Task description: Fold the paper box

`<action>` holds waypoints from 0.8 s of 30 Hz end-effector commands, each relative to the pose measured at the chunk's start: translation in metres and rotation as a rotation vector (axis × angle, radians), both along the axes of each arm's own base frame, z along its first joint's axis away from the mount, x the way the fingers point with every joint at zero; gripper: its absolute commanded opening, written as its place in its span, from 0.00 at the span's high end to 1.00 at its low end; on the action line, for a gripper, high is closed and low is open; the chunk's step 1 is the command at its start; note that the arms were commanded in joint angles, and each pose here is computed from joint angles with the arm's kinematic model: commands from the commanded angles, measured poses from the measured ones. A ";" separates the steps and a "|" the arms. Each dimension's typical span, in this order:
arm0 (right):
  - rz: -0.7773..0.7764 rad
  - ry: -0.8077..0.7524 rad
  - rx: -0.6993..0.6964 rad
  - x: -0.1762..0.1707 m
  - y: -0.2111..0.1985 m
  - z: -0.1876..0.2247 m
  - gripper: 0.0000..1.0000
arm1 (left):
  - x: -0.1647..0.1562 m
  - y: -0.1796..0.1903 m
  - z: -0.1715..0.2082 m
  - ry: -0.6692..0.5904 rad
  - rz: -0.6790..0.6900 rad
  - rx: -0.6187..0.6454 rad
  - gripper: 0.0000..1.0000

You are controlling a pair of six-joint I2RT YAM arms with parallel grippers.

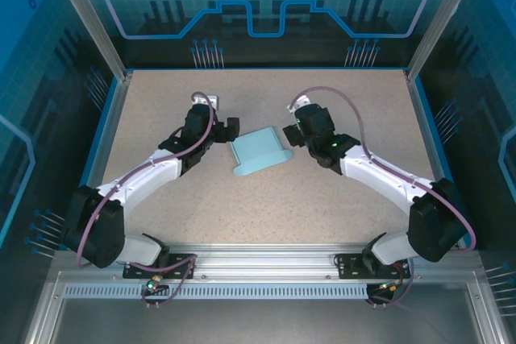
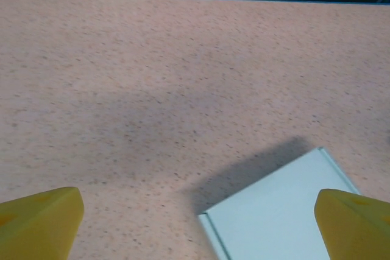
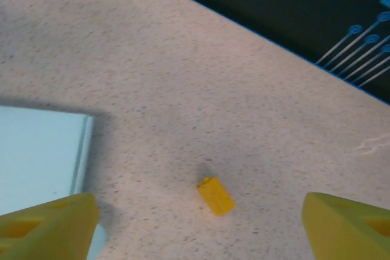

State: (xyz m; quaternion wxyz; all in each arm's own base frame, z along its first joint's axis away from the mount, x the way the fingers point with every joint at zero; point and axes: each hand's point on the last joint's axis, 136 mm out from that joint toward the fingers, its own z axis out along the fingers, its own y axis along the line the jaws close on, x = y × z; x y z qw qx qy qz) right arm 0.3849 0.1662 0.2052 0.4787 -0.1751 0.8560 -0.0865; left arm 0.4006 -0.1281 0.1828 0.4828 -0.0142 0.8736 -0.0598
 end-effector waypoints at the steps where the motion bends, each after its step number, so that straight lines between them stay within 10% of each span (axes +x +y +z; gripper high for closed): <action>1: -0.153 -0.002 0.062 -0.002 -0.037 0.002 0.00 | -0.002 0.016 -0.004 -0.008 0.056 0.060 0.01; 12: -0.316 0.125 0.304 -0.009 -0.072 -0.034 0.00 | 0.013 0.019 -0.043 0.087 0.101 -0.031 0.01; 24: -0.146 0.353 0.335 -0.028 -0.025 -0.083 0.00 | 0.028 -0.035 -0.096 0.404 -0.218 -0.292 0.01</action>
